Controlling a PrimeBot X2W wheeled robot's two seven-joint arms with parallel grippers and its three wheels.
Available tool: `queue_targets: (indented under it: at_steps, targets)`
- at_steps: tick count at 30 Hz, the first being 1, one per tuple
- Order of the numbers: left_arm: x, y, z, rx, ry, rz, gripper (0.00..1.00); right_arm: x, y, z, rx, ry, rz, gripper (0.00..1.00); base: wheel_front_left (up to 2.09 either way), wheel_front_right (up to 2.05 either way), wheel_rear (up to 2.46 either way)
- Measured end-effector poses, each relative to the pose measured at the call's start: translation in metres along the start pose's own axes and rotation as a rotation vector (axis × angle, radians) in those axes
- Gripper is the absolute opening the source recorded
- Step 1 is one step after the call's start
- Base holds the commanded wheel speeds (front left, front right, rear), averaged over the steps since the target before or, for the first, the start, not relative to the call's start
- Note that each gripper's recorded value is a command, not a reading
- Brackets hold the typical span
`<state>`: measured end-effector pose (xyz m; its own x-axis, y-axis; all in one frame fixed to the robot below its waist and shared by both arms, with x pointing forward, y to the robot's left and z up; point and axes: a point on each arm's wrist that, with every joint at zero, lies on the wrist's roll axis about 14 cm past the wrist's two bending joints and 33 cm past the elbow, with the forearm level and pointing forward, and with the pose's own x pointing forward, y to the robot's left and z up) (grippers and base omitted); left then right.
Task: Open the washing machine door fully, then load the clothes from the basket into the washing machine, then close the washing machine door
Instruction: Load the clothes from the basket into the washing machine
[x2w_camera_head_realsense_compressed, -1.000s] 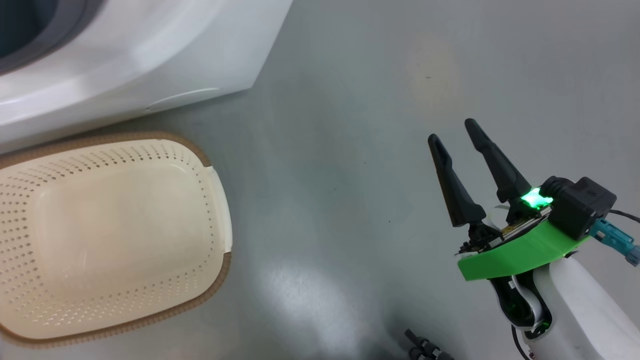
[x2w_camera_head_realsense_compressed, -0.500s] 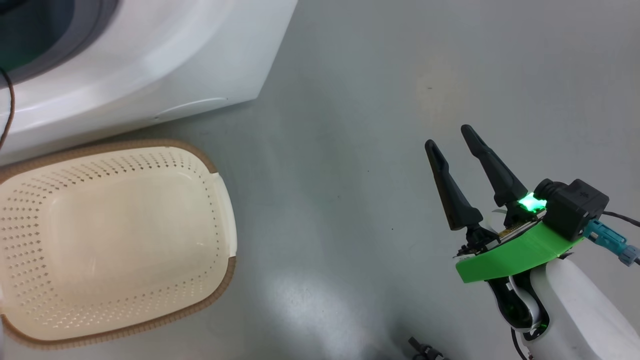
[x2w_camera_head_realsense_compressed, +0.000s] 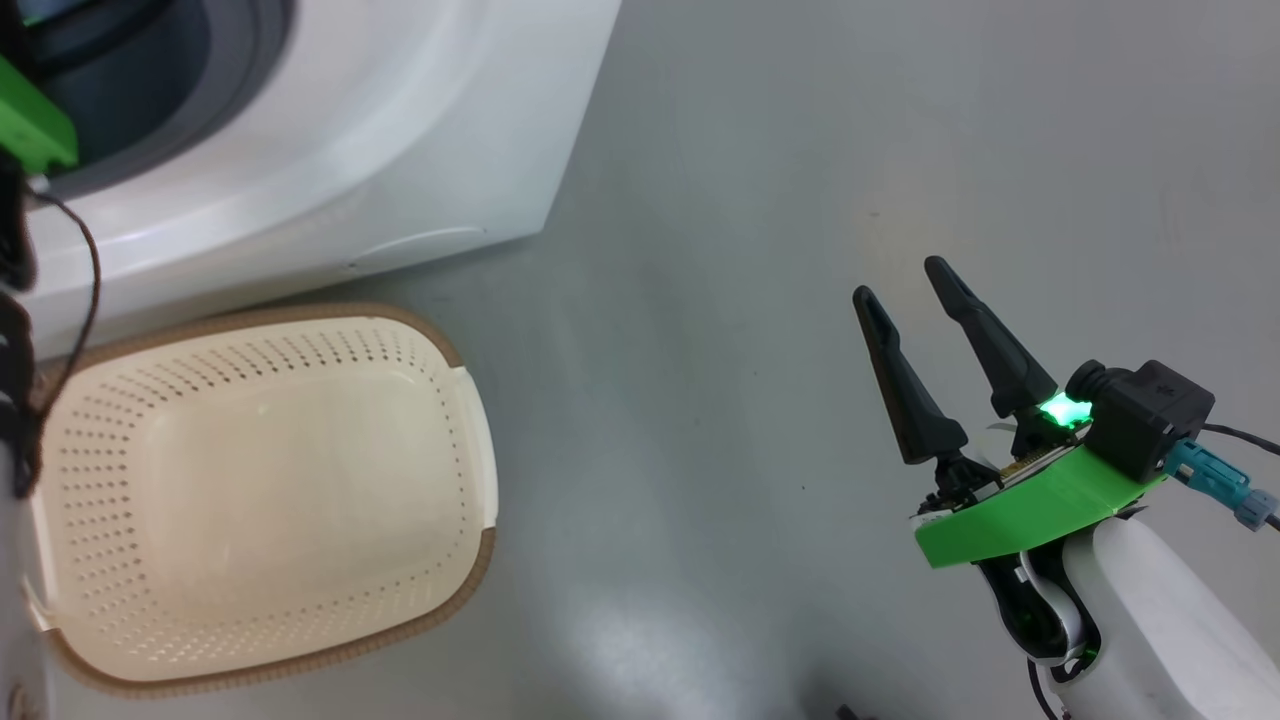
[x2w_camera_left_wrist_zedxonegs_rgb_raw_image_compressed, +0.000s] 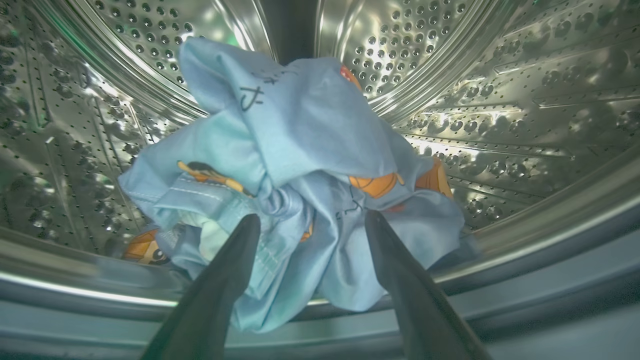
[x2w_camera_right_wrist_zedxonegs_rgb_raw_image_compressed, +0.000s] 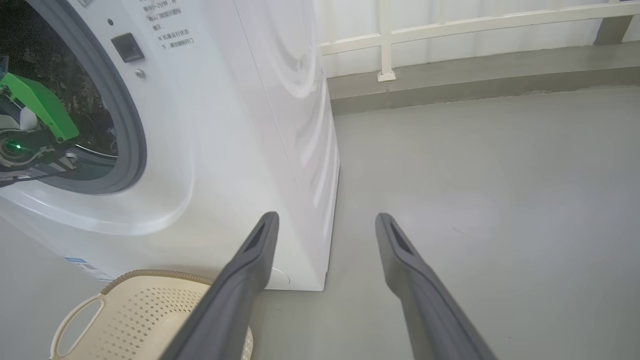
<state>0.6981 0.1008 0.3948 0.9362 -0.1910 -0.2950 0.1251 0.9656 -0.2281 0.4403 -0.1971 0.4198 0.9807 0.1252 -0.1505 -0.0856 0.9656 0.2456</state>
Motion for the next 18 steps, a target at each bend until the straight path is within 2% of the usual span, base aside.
queue_targets:
  at_steps: [9,18]
  targets:
    - [-0.030,-0.004,0.000,-0.005,-0.026,-0.017,1.00,-0.005,0.005,0.020,-0.020,-0.042,0.024,1.00,0.00,0.00,0.00]
    - [-0.068,-0.010,0.026,0.003,-0.107,-0.043,1.00,-0.015,0.013,0.051,-0.036,-0.116,0.052,1.00,0.00,0.00,0.00]
